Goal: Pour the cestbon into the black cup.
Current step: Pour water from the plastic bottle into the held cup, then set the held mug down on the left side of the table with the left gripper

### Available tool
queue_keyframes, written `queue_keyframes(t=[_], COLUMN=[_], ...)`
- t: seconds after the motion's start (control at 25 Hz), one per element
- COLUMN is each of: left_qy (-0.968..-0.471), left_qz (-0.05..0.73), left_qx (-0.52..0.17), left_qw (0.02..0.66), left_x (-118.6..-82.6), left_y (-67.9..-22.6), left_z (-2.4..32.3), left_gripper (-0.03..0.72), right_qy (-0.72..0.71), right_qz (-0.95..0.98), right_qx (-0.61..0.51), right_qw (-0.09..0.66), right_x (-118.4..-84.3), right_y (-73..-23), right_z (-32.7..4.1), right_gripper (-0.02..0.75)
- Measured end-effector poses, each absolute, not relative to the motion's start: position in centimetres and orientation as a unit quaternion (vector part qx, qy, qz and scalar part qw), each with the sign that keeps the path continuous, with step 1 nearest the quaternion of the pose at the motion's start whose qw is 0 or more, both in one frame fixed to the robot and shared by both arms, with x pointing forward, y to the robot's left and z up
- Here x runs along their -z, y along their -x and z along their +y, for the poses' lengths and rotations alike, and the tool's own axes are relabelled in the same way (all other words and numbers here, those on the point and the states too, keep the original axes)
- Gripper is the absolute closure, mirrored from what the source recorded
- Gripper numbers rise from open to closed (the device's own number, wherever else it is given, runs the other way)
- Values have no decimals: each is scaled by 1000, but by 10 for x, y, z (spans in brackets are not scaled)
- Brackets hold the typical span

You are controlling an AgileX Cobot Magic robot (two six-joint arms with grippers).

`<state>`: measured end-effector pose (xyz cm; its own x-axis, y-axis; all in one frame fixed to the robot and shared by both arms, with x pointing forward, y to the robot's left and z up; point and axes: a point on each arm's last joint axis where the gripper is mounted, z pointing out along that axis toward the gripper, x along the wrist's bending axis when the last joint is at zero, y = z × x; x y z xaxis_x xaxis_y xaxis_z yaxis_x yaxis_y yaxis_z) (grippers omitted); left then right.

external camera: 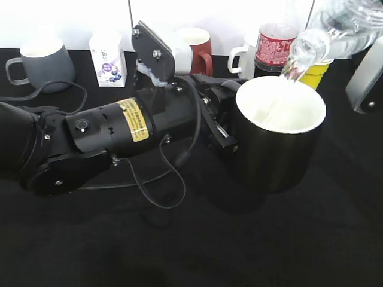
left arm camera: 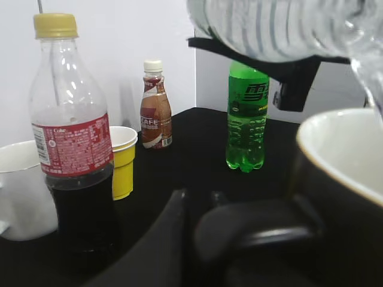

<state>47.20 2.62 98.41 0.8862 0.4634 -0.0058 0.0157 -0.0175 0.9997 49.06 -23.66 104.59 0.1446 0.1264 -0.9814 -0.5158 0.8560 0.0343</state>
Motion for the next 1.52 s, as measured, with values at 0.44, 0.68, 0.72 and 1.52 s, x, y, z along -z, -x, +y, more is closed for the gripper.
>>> queue_keyframes(t=[0.44, 0.68, 0.72, 1.52], left_qy=[-688, -689, -689, -601], left_qz=[195, 196, 196, 378], left_qx=[-168, -168, -168, -351], left_qw=[679, 677, 677, 611], left_x=[-984, -984, -984, -944], left_y=[-475, -475, -475, -550], left_z=[28, 28, 28, 185], left_gripper=[624, 624, 624, 625], right_qy=[181, 103, 79, -403], right_qz=[604, 626, 635, 535], right_qx=[-187, -286, -318, -628], right_qw=[753, 718, 700, 396], right_x=[-1048, -1044, -1041, -1021], right_y=[-490, -493, -494, -511], right_z=[-237, -236, -235, -249], right_gripper=[258, 258, 258, 258])
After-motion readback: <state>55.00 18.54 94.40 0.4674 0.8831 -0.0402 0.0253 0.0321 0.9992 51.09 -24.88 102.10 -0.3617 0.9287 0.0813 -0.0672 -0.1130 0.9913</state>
